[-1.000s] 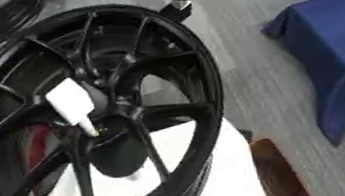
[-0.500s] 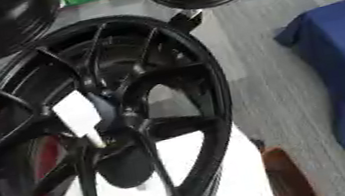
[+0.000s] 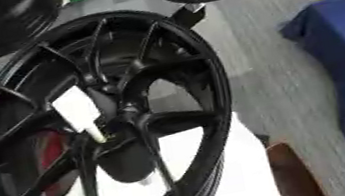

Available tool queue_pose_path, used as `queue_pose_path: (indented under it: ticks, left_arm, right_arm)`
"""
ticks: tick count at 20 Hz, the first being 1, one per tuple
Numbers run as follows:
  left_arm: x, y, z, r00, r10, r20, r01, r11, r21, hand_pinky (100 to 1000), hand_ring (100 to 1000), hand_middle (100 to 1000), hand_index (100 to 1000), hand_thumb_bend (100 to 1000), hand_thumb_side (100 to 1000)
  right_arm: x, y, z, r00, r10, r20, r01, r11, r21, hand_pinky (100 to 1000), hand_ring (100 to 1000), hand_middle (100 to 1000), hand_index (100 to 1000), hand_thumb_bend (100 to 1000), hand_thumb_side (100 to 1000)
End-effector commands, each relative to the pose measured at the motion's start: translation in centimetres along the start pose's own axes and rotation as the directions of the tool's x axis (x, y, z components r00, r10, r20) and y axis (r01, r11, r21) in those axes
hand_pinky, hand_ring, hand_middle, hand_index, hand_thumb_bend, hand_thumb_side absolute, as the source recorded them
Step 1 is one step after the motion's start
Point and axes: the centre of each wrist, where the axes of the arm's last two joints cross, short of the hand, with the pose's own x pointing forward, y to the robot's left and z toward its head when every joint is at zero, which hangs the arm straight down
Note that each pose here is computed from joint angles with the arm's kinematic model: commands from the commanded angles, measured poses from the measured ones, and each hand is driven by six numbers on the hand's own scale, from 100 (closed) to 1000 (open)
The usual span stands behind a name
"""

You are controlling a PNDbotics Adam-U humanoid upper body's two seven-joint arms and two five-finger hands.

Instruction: Pull the pin out of the wheel hub.

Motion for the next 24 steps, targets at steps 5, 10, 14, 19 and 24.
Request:
queue_pose_path:
  ticks: [5, 10, 14, 19, 24]
  left_arm:
    - [1.3, -0.3, -0.5, 0.999, -0.017, 0.031, 0.018, 0.999, -0.033, 766, 637, 587, 714, 357, 642]
    - [1.4, -0.4, -0.5, 0.999, -0.016, 0.035, 0.017, 0.999, -0.035, 766, 636, 587, 714, 359, 639]
    - [1.6, -0.7, -0.5, 0.999, -0.008, 0.042, 0.01, 0.999, -0.043, 765, 636, 586, 713, 360, 639]
    - [1.9, -1.5, -0.4, 0.998, 0.007, 0.062, -0.003, 0.998, -0.061, 765, 635, 586, 713, 362, 636]
    - [2.4, -2.4, -0.4, 0.996, 0.013, 0.09, -0.005, 0.997, -0.081, 765, 635, 587, 714, 363, 632]
  right_arm:
    - [-1.9, 0.8, 4.0, 0.999, -0.039, -0.004, 0.038, 0.995, -0.088, 960, 835, 825, 849, 307, 276]
    - [-1.0, 0.8, 4.0, 0.996, -0.084, 0.022, 0.086, 0.99, -0.116, 961, 803, 783, 836, 223, 350]
    - [1.3, 1.4, 4.0, 0.971, -0.188, 0.15, 0.205, 0.973, -0.108, 968, 769, 720, 814, 100, 463]
    - [4.8, 3.2, 3.9, 0.859, -0.375, 0.349, 0.409, 0.912, -0.026, 981, 758, 705, 809, 100, 559]
    - [6.3, 4.7, 3.1, 0.763, -0.49, 0.421, 0.523, 0.851, 0.043, 986, 758, 706, 813, 100, 490]
